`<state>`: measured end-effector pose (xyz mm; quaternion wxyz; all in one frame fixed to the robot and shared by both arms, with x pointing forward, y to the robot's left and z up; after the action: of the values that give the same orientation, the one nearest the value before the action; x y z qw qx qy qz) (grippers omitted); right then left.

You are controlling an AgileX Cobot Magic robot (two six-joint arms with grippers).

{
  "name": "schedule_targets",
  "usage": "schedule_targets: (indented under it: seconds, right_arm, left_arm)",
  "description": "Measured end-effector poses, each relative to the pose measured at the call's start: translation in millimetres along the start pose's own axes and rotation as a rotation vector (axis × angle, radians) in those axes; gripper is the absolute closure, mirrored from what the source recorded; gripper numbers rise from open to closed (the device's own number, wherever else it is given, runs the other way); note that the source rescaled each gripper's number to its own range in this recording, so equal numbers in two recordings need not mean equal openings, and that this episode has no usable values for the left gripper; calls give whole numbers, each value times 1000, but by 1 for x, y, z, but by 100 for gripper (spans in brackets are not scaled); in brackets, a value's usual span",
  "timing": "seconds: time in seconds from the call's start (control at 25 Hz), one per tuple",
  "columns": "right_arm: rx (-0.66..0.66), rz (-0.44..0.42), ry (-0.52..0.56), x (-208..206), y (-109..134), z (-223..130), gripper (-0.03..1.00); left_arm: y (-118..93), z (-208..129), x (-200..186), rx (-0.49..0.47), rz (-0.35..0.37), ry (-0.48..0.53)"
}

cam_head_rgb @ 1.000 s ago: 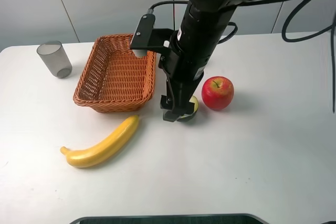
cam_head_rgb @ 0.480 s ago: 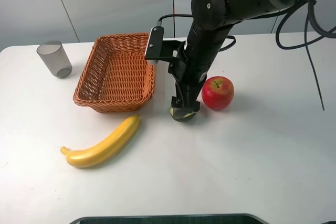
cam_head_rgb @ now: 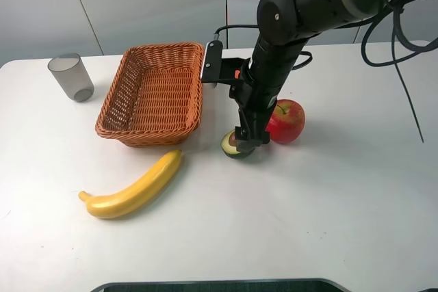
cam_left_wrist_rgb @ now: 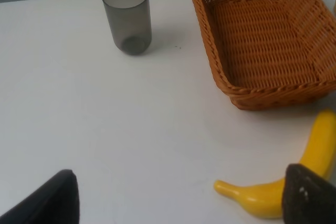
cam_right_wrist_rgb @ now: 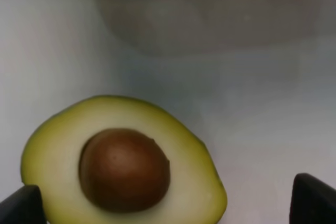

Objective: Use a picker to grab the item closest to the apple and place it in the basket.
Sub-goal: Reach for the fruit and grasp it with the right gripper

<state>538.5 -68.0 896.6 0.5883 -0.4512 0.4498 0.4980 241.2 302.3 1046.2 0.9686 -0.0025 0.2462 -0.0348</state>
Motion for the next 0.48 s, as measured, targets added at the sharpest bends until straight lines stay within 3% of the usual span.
schedule_targets:
  seconds: [0.48]
  right_arm:
    - [-27, 37, 31, 19, 1, -5, -3]
  left_arm:
    - [0, 0, 0, -2, 0, 0]
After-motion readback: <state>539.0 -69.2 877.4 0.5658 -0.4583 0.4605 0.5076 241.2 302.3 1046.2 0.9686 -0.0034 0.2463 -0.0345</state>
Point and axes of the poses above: a point on each arm's last joint axis where the gripper is mounted, x pointing out along that axis toward the gripper, y along the wrist's bending axis when the last joint is at zero, z = x × y, the point moved 1 cm from there along x, pointing out along that axis toward the gripper, and after that the axes turned 1 degree about -x, right-handed, at the moved point
